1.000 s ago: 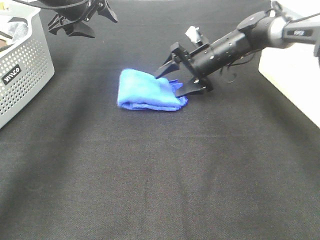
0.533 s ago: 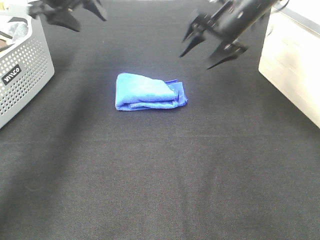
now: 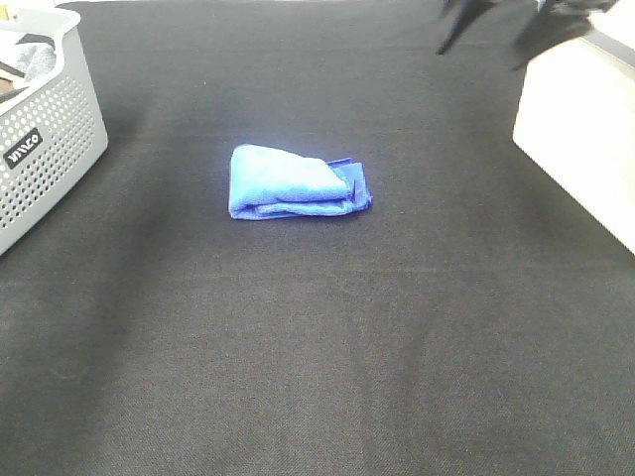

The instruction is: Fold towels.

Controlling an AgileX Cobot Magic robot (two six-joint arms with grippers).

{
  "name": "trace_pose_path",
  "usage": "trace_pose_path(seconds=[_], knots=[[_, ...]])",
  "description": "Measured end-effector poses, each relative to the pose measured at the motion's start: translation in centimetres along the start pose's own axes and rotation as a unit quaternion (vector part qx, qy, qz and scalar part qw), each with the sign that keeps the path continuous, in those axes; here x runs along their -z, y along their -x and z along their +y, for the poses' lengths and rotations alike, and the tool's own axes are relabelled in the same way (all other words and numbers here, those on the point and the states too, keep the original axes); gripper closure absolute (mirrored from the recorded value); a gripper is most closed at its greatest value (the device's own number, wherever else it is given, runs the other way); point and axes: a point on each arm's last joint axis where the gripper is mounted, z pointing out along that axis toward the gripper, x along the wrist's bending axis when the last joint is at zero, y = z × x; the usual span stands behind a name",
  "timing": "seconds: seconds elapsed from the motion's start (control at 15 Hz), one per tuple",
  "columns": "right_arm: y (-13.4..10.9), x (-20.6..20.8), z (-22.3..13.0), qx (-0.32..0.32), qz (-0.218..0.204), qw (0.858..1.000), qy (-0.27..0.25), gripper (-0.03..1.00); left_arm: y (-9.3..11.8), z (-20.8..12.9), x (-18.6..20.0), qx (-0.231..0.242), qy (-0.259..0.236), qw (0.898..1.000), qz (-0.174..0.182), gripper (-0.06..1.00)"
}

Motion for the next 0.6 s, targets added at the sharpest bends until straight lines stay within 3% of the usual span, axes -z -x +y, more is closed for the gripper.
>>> trace_pose_path(seconds=[0.2,0.6], knots=[[-0.6,3.1,-4.8,0.004,-0.022,1.0,-0.014,0.15,0.0,-4.2,6.6,-0.008,0.028,0.999,0.013,0.28],[-0.9,6.7,-17.9,0.008,-0.05,0.998,0.025,0.15,-0.7,-19.3,13.7,-0.01,0.044,0.999,0.012,0.28]])
